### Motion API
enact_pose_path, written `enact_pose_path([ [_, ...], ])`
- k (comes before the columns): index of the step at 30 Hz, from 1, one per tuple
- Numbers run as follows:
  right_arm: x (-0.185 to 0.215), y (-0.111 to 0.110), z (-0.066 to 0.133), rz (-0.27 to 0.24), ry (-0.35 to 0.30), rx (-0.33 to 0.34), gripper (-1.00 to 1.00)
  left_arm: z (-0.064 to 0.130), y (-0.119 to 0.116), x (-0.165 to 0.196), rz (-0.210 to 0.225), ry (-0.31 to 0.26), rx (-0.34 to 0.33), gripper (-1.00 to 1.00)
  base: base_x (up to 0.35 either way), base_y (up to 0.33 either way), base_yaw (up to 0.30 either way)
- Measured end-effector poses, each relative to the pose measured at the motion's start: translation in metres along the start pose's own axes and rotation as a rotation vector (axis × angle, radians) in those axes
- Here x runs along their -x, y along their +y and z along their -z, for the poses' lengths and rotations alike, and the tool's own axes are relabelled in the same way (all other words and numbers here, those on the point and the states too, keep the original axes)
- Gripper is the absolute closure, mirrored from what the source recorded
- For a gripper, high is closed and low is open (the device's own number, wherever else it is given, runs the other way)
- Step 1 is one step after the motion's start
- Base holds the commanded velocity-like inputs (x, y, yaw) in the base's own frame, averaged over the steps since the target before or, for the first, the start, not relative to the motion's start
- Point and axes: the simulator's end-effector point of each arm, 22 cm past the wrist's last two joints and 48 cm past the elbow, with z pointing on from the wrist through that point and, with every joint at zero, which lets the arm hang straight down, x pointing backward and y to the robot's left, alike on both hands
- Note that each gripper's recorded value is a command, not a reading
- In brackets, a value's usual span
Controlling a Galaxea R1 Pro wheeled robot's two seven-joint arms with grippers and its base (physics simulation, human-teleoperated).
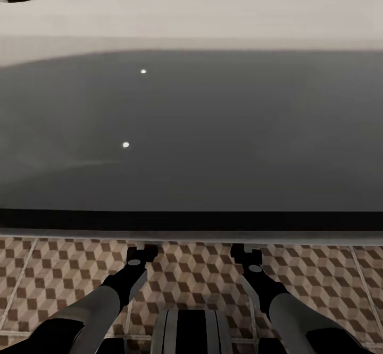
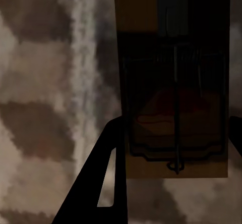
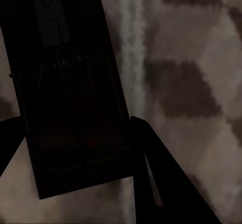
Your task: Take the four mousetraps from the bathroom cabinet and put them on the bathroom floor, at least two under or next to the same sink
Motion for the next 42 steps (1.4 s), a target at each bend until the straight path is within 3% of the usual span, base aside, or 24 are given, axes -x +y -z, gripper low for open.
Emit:
enact_pose_path([
  [6,-0.0011,-0.0002,0.0001,0.0,0.002,0.0,1.0,0.0001,-0.0003,-0.0002,0.0,0.001,0.0,1.0,0.0,0.0,0.0],
  [7,-0.0011,-0.0002,0.0001,0.0,0.002,0.0,-1.0,0.0,-0.0001,-0.0003,0.0,0.001,0.0,1.0,0.0,0.0,0.0],
  [42,-0.0011,-0.0009,0.0001,0.0,0.001,-0.003,-1.0,0.0002,-0.0007,-0.0011,-0.001,0.004,-0.001,1.0,0.0,0.0,0.0],
])
